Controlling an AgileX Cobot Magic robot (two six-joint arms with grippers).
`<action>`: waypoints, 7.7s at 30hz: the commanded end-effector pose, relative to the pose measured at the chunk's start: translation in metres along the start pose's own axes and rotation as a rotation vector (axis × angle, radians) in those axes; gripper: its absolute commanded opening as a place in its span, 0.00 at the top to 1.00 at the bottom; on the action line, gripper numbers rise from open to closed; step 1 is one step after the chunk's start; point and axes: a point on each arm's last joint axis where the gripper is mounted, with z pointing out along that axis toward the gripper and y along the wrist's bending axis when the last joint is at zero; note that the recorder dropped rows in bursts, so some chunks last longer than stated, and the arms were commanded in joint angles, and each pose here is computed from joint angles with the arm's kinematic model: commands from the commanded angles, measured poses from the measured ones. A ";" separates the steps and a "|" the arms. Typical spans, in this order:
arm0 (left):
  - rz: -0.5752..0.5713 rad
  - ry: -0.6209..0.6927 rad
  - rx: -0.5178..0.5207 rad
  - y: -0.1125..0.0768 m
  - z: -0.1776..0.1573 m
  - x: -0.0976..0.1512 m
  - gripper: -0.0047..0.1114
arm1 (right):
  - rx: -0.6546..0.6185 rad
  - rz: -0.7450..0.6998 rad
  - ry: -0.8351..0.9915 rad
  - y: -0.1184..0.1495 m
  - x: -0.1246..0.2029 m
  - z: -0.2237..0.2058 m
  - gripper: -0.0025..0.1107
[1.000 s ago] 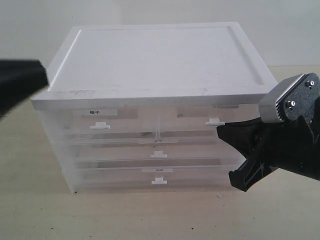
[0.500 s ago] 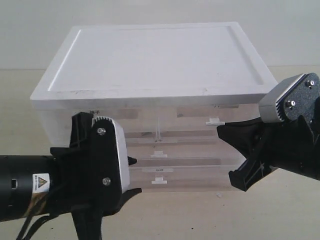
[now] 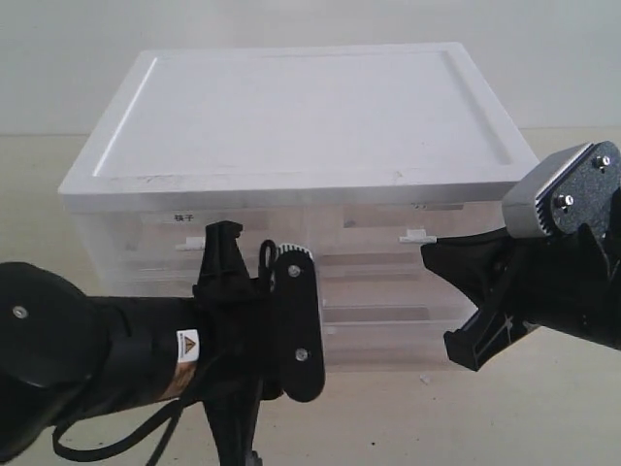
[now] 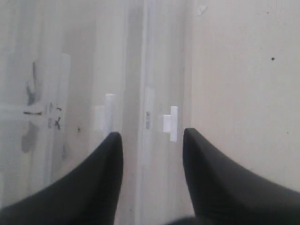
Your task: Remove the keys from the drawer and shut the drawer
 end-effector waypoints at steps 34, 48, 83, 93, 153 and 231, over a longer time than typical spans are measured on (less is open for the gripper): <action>0.106 0.183 -0.212 -0.012 0.035 -0.017 0.92 | 0.002 0.015 -0.033 0.000 -0.005 0.000 0.98; 0.303 0.191 -0.135 -0.093 0.002 -0.042 0.92 | 0.013 0.024 -0.041 -0.001 -0.005 0.000 0.98; 0.173 -0.054 -0.136 -0.077 -0.094 -0.071 0.51 | 0.017 0.026 -0.031 -0.002 -0.004 0.000 0.98; -0.098 0.073 -0.144 -0.048 -0.074 -0.051 0.37 | 0.022 0.035 -0.021 -0.002 -0.003 0.000 0.98; 0.010 0.320 0.016 -0.033 -0.071 -0.019 0.48 | 0.022 0.052 -0.022 -0.002 -0.003 0.000 0.98; -0.874 0.014 0.012 0.006 -0.008 -0.020 0.92 | 0.019 0.081 -0.024 -0.002 -0.003 0.001 0.98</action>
